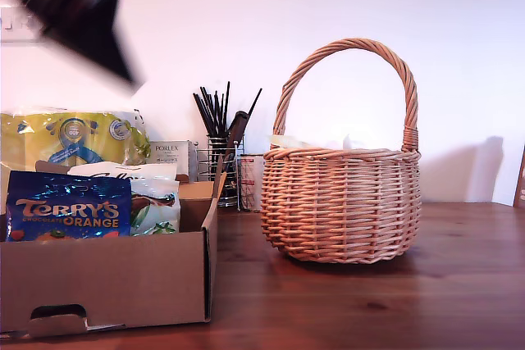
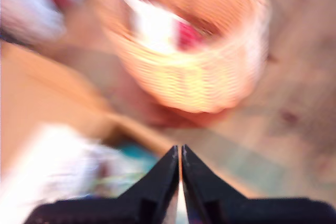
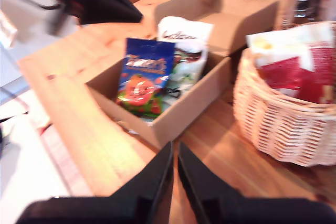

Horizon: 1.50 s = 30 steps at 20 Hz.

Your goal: Move the bags of Easter eggs from the cardboard box on the left into the woven basket on the right side.

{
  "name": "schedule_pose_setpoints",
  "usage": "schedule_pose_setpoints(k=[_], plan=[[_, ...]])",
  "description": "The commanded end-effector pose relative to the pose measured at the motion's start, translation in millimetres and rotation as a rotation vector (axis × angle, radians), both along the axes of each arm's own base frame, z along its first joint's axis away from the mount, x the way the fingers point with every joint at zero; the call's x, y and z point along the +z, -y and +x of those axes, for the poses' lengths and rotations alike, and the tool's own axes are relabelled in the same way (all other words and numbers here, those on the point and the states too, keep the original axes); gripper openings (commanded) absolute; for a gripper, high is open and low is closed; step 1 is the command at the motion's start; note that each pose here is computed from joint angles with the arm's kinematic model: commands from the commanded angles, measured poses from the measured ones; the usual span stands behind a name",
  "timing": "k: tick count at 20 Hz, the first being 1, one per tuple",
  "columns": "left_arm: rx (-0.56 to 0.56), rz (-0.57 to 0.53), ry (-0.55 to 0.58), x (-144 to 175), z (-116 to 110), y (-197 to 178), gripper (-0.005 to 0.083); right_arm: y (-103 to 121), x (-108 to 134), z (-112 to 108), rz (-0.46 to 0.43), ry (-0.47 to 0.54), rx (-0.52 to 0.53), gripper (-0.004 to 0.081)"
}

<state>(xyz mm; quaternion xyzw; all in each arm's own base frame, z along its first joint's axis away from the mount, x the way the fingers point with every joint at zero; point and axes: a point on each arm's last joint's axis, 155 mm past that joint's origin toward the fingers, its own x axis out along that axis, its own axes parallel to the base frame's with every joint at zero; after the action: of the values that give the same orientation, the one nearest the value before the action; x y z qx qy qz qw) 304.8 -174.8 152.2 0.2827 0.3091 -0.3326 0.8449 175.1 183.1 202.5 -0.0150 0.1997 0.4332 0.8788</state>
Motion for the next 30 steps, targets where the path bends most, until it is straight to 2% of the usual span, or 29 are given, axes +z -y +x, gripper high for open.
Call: schedule_pose_setpoints(k=[1,2,3,4,10,14,18,21,24,28,30], plan=[[-0.04,0.076,-0.017,-21,0,-10,0.0281,-1,-6,-1,-0.002,-0.008,0.002,-0.0012],[-0.019,0.083,-0.017,-24,7,-15,0.0515,-1,-6,-1,-0.002,-0.008,0.002,-0.0012],[0.003,0.105,-0.023,-29,12,-24,0.0676,-1,-6,-1,-0.002,-0.008,0.002,-0.0012],[-0.012,0.149,-0.028,-35,14,-31,0.0728,-1,-6,-1,-0.002,-0.008,0.002,-0.0012],[0.02,0.207,-0.11,-67,25,-63,0.0727,-1,-6,-1,-0.002,-0.009,0.002,-0.0012],[0.049,0.177,-0.189,-86,26,-77,0.0721,0,-6,-1,-0.003,-0.011,0.002,-0.0013],[-0.037,0.037,-0.33,-95,-2,-51,0.0625,0,-6,-1,-0.003,-0.012,0.002,-0.0012],[-0.071,-0.04,-0.43,-96,-26,-31,0.062,0,-6,-1,-0.003,-0.011,0.002,-0.0012],[-0.079,-0.042,-0.518,-101,-47,-25,0.062,0,-6,-1,-0.003,-0.011,0.002,-0.0012],[-0.071,-0.062,-0.587,-109,-56,-16,0.0617,0,-6,-1,-0.003,-0.011,0.002,-0.0012],[-0.075,-0.057,-0.624,-118,-60,-13,0.0569,0,-6,-1,-0.003,-0.011,0.002,-0.0012]])
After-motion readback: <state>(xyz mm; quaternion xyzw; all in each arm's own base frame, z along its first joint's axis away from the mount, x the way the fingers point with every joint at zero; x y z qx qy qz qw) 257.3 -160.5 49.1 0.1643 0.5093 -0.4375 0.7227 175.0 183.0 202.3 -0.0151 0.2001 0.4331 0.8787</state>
